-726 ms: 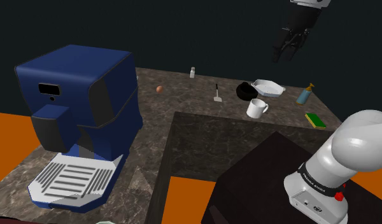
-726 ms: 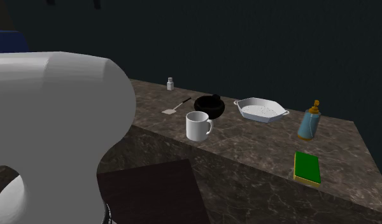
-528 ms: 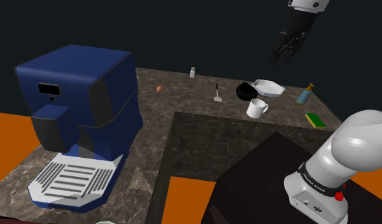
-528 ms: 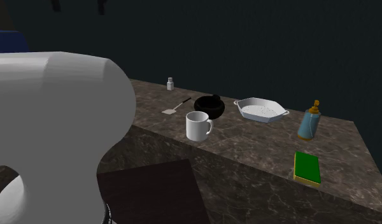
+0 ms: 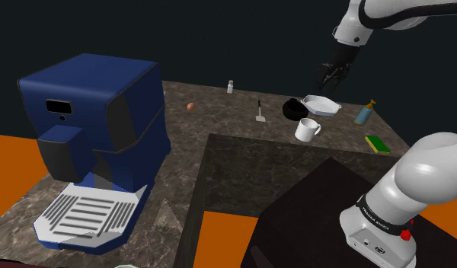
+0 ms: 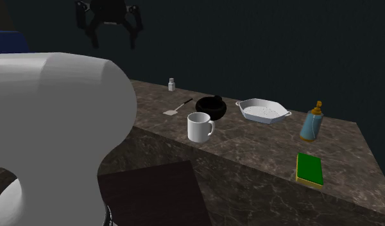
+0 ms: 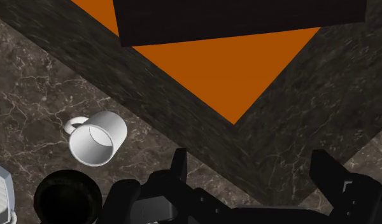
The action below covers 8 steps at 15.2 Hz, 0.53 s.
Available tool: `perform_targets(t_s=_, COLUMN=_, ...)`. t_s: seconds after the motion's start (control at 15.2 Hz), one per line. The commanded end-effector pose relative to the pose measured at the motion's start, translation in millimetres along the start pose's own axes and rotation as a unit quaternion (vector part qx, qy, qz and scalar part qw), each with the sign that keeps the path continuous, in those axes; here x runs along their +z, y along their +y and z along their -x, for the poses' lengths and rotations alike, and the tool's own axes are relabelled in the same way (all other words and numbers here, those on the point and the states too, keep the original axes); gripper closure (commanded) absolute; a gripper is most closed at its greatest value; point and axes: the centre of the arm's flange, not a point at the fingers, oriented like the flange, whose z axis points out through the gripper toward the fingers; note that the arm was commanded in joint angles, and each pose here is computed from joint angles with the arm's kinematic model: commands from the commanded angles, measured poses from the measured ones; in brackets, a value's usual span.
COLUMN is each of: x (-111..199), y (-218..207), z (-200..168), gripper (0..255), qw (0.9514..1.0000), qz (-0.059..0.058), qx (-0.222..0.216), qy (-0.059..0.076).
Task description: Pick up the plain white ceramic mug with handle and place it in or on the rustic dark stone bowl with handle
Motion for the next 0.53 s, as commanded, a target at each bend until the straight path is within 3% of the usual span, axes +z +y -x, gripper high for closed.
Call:
perform_targets(t_s=0.0, x=21.4, y=17.2, z=-11.2, gripper=0, qw=1.0000, qz=0.002, qx=0.001, qy=0.001)
perform_targets(t_s=0.46, x=91.4, y=67.6, z=-40.4, gripper=0, qw=0.9999, qz=0.009, qx=0.005, qy=0.003)
